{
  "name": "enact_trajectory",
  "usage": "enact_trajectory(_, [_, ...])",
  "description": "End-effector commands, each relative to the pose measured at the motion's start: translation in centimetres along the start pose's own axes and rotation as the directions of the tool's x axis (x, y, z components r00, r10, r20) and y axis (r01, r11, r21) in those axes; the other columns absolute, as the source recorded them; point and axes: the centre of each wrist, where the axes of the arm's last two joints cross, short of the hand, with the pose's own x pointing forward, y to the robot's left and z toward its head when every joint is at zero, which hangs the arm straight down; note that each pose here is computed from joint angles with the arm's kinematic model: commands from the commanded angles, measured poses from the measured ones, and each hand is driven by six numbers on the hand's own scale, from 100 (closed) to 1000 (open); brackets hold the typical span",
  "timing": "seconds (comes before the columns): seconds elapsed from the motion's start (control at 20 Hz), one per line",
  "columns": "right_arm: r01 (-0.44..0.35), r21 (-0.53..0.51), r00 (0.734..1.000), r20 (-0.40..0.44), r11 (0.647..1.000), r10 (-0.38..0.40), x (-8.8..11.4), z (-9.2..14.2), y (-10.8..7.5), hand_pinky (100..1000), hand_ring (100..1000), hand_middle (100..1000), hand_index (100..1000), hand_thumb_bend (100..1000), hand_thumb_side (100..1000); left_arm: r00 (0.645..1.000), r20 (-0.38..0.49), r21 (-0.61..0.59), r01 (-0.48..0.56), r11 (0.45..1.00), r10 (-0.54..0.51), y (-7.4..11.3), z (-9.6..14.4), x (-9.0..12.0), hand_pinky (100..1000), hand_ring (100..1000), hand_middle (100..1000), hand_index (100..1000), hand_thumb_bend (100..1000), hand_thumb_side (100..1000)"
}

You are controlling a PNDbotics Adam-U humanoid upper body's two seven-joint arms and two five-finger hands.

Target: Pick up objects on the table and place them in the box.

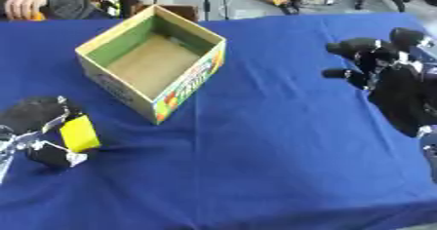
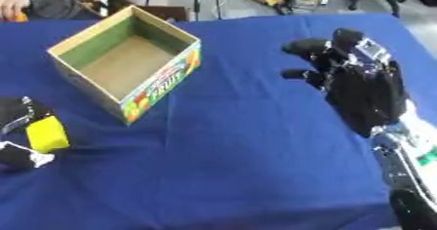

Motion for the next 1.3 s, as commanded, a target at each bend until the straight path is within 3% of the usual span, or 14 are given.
enact_trajectory(0.05, [-0.028,0.015,0.999,0.016,0.999,0.028,0.8,-0.1,-0.1,819,1000,786,791,100,1000,1.0,-0.004,0.0,0.011,1.0,-0.011,0.8,0.8,-0.8,305,354,380,593,377,177])
enact_trajectory(0.25, [-0.029,0.014,0.999,0.016,0.999,0.029,0.8,0.0,-0.1,818,1000,786,791,100,1000,1.0,0.007,0.002,0.0,1.0,0.0,1.6,1.5,-1.0,324,372,399,618,389,213])
enact_trajectory(0.45, [-0.029,0.015,0.999,0.017,0.999,0.029,0.8,0.0,-0.1,819,1000,786,790,100,1000,1.0,0.027,-0.026,0.002,1.0,-0.002,1.9,1.8,-1.0,399,446,469,679,628,444])
enact_trajectory(0.6, [-0.029,0.016,0.999,0.018,0.999,0.029,0.8,0.0,-0.1,818,1000,786,790,100,1000,0.999,0.045,-0.056,0.01,0.998,-0.007,1.9,1.8,-1.0,410,457,481,688,696,514])
enact_trajectory(0.7, [-0.03,0.015,0.999,0.018,0.999,0.029,0.8,0.0,-0.1,818,1000,786,790,100,1000,0.999,0.053,-0.069,0.012,0.998,-0.008,1.9,1.9,-1.1,409,456,480,687,686,522])
enact_trajectory(0.85, [-0.03,0.014,0.999,0.018,0.999,0.03,0.8,0.0,-0.1,818,1000,786,790,100,1000,0.999,0.046,-0.073,0.009,0.997,-0.006,2.0,1.9,-1.2,384,438,466,669,508,374])
enact_trajectory(0.9, [-0.03,0.014,0.999,0.018,0.999,0.029,0.8,0.0,-0.1,818,1000,786,790,100,1000,0.999,0.039,-0.069,0.007,0.998,-0.004,2.1,2.0,-1.2,372,428,452,651,347,275])
enact_trajectory(0.95, [-0.029,0.014,0.999,0.018,0.999,0.029,0.8,0.0,-0.1,818,1000,786,790,100,1000,1.0,0.03,-0.06,0.003,0.998,-0.001,2.1,2.0,-1.3,366,423,446,645,295,251])
enact_trajectory(1.0, [-0.029,0.014,0.999,0.018,0.999,0.029,0.8,0.1,-0.1,818,1000,786,790,100,1000,1.0,0.018,-0.048,-0.001,0.999,0.002,2.2,2.1,-1.3,344,403,425,621,144,169])
enact_trajectory(1.1, [-0.029,0.013,0.999,0.018,0.999,0.029,0.8,0.1,-0.1,818,1000,786,790,100,1000,1.0,-0.004,-0.024,-0.01,1.0,0.01,2.4,2.2,-1.4,327,388,409,603,100,148])
enact_trajectory(1.3, [-0.028,0.012,0.999,0.017,1.0,0.028,0.8,0.1,-0.1,818,1000,786,790,100,1000,0.999,-0.027,0.009,-0.022,1.0,0.022,2.6,2.3,-1.5,300,364,385,574,100,151])
